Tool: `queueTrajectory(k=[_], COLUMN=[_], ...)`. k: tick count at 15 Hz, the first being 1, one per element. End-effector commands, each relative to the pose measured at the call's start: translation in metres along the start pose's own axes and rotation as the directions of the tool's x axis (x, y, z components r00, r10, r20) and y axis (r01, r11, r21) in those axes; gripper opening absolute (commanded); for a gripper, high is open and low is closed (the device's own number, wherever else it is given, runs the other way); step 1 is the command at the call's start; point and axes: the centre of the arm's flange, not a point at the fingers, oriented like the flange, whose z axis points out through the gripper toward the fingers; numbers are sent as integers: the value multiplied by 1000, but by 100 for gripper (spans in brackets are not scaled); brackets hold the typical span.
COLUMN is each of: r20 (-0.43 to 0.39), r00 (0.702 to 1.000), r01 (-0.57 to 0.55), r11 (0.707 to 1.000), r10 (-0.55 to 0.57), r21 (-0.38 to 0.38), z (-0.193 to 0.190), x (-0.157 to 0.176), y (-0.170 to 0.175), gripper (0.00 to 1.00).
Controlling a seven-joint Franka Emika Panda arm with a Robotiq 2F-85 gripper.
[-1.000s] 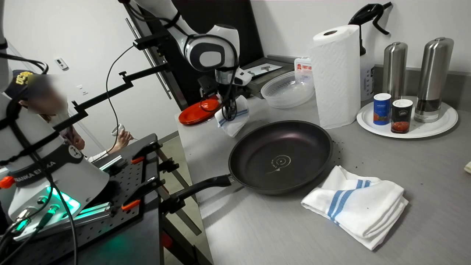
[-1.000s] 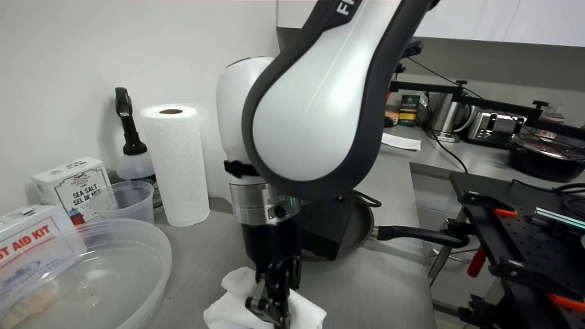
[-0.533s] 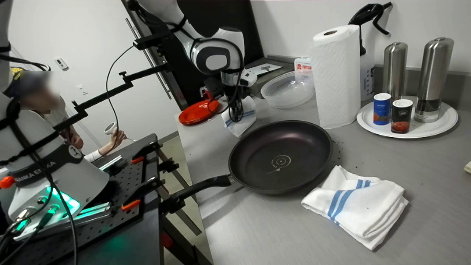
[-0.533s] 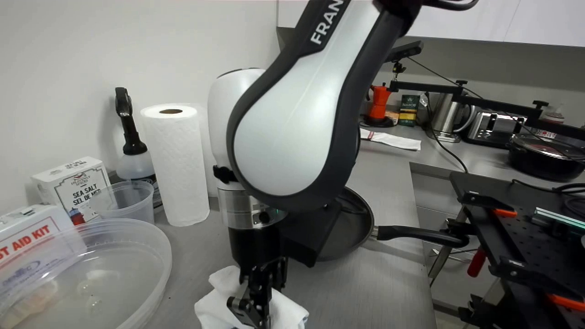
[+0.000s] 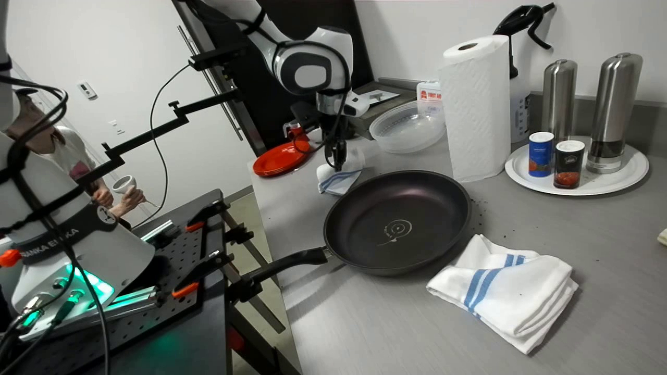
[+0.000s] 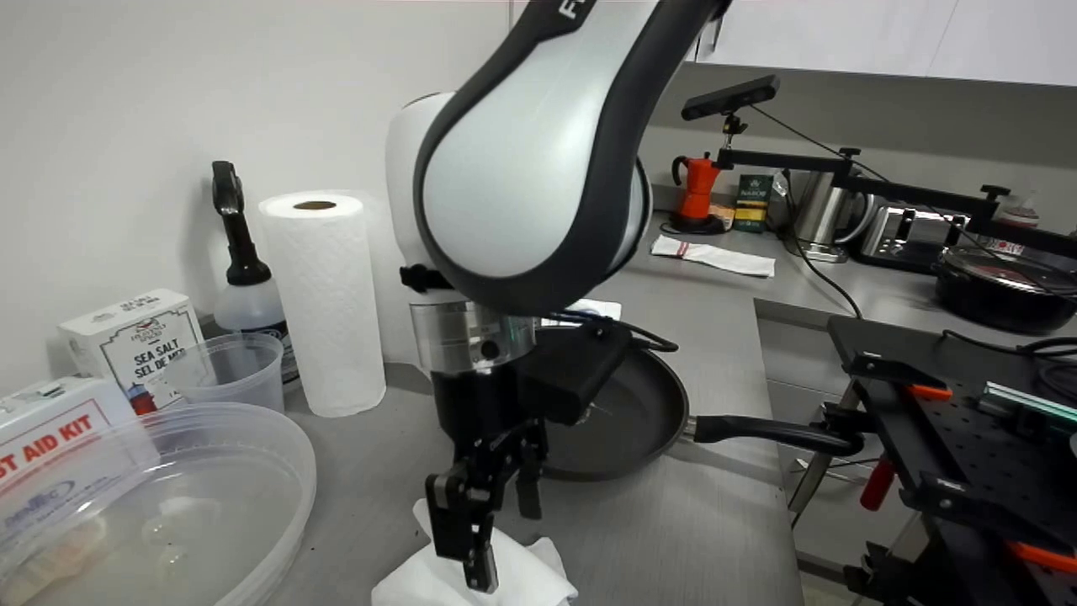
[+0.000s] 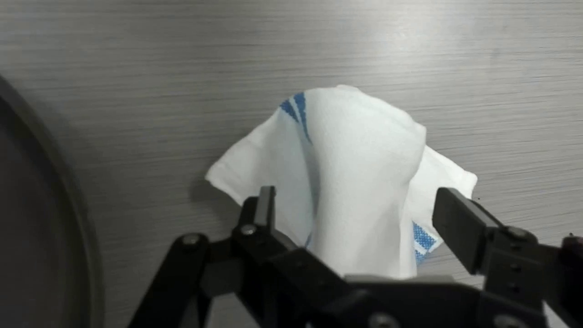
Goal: Pick up the towel on the left and use it to wipe the inside of the pan
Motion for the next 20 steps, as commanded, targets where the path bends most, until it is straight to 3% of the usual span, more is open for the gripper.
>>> queueTrajectory(k=[1,10,13,18,20], r20=[46,59,21,-115,-122], r00=[998,993,994,985,982], r01=[-41,-99,-110,-134,-152], r11=[999,992,991,990,987], r10=[42,103,111,128,146], r21=[-29,-75,-76,-47,-44], z=[-41,-142,-178,-234,-251], x=[-27,-82,-87,-74,-68], y=[23,60,71,98,115], gripper=[100,100,100,100,100])
